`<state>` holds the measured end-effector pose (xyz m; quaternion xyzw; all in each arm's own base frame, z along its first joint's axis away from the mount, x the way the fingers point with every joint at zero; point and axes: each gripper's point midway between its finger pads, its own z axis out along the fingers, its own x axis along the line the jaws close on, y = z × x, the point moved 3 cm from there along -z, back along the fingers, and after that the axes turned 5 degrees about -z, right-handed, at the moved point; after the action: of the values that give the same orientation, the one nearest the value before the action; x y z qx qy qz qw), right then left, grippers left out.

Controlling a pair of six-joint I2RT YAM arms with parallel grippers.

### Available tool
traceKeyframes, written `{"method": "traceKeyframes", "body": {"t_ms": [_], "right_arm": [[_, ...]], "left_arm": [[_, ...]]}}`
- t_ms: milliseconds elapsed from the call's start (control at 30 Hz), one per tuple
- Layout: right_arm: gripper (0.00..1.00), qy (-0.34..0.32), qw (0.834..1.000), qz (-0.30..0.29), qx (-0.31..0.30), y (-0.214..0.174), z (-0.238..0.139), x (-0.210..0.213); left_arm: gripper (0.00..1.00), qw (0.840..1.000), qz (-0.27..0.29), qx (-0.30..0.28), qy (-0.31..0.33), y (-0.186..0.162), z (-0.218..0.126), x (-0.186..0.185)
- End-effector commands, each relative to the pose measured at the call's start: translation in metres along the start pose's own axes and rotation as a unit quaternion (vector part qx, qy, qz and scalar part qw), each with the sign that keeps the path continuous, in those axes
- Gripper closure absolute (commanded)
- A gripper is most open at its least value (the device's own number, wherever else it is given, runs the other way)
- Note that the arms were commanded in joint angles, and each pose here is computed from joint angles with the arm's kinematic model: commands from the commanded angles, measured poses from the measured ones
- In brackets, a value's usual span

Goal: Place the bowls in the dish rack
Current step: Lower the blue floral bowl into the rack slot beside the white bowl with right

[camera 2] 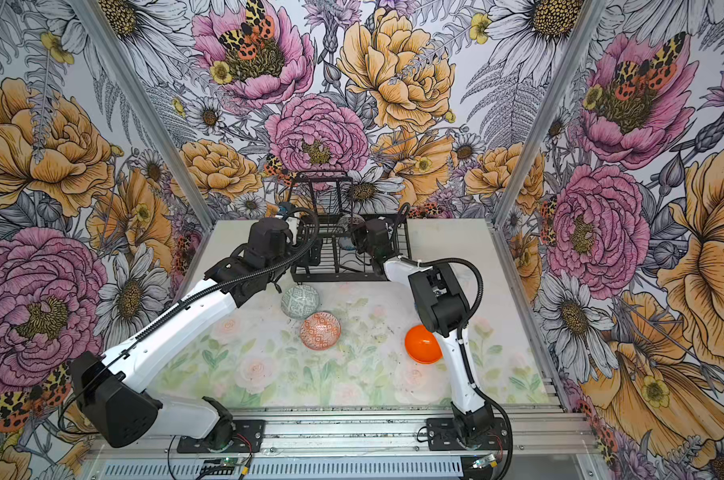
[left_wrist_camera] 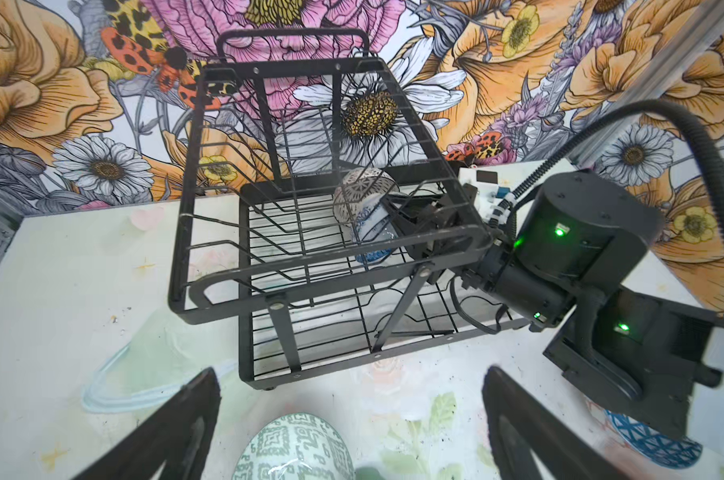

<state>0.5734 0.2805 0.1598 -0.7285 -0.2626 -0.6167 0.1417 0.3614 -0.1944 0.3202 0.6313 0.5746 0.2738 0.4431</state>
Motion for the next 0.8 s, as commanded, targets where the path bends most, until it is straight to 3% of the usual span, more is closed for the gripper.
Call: {"method": "traceKeyframes", "body": {"t_ms": [0, 167, 767], "right_arm": [[1.0, 0.058, 0.998, -0.004, -0.017, 0.005, 0.006, 0.034], [1.0, 0.062, 0.998, 0.003, -0.018, 0.005, 0.011, 0.033], [1.0, 0.071, 0.997, 0.02, -0.036, 0.002, 0.025, 0.025]], "left_arm": [[0.01, 0.999, 0.015, 0.004, -0.043, 0.008, -0.003, -0.015], [0.01, 0.998, -0.001, 0.025, -0.06, 0.005, 0.007, -0.017], [0.01, 0.999, 0.003, 0.031, -0.028, 0.0, 0.017, -0.009]]}}
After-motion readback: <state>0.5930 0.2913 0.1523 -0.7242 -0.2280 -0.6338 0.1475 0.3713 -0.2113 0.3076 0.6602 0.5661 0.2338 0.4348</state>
